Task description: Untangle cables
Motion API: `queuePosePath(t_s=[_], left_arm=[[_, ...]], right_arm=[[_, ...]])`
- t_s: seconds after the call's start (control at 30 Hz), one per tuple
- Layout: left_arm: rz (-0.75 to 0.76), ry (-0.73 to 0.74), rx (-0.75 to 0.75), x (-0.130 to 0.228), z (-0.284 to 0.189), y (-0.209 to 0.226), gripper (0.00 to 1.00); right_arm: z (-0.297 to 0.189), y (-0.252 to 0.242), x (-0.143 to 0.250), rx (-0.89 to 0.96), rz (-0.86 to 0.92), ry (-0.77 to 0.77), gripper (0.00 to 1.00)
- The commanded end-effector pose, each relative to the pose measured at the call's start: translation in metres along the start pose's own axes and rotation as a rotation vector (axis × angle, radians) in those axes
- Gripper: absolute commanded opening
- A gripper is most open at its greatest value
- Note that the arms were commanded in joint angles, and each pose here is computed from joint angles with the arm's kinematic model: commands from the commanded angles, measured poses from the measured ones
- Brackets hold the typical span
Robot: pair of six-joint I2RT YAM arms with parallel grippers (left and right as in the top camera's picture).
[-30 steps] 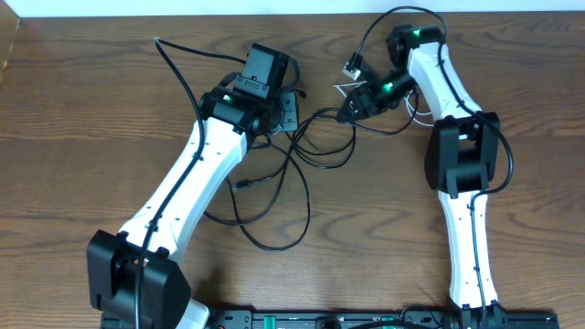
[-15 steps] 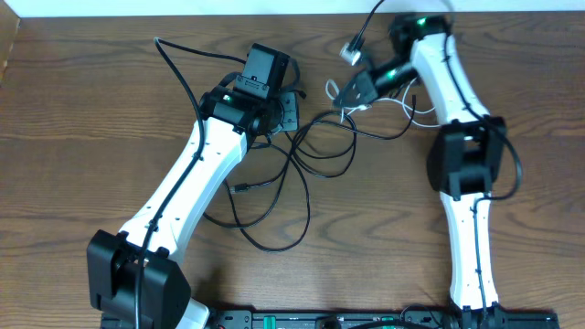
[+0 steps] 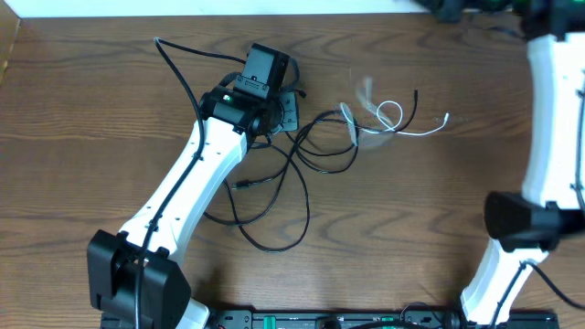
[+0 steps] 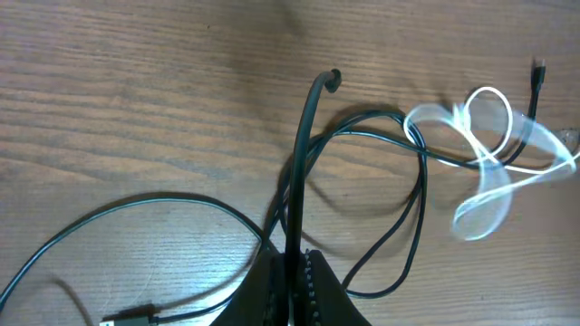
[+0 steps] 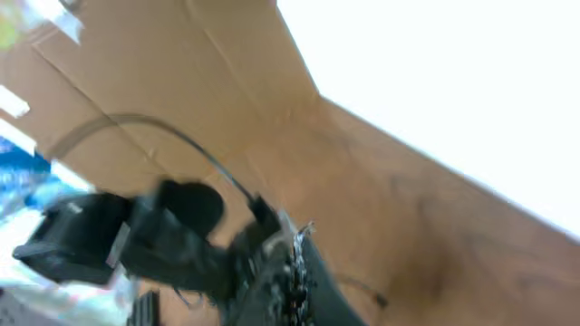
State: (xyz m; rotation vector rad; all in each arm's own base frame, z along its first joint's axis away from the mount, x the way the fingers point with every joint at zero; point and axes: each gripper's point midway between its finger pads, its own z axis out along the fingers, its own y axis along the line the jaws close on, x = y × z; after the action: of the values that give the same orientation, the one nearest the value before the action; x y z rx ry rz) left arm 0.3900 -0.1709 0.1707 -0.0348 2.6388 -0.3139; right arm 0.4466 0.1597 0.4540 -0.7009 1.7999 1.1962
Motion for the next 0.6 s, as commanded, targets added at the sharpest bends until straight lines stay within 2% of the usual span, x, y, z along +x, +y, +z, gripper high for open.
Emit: queuePosePath(t_s=[0.0, 0.1, 0.23, 0.3, 0.37, 0.47, 0.57], left_arm=[[-0.011, 0.004, -0.021, 0.001, 0.004, 0.004, 0.07], [-0.011, 0.004, -0.021, 0.001, 0.004, 0.004, 0.07], [-0.011, 0.005, -0.022, 0.001, 0.004, 0.005, 0.07], [-0.011, 0.007, -0.023, 0.002, 0.004, 0.005, 0.10], [-0.011, 0.013, -0.025, 0.003, 0.004, 0.005, 0.17], [-0.011, 0.018, -0.026, 0.004, 0.005, 0.006, 0.28], [-0.011, 0.032, 0.007, 0.006, 0.005, 0.000, 0.39]], right_arm=[[-0.034, 0.013, -0.031, -0.012, 0.129, -0.091, 0.01], [-0.051, 0.008, -0.040, 0.008, 0.154, -0.125, 0.01], [-0.054, -0.008, -0.024, 0.050, 0.221, -0.099, 0.01], [-0.053, -0.026, -0.008, 0.140, 0.266, -0.068, 0.11], [-0.051, -0.047, 0.014, 0.263, 0.289, -0.012, 0.27], [-0.043, -0.065, 0.045, 0.378, 0.307, 0.093, 0.45], [-0.034, -0.080, 0.074, 0.452, 0.336, 0.196, 0.57]])
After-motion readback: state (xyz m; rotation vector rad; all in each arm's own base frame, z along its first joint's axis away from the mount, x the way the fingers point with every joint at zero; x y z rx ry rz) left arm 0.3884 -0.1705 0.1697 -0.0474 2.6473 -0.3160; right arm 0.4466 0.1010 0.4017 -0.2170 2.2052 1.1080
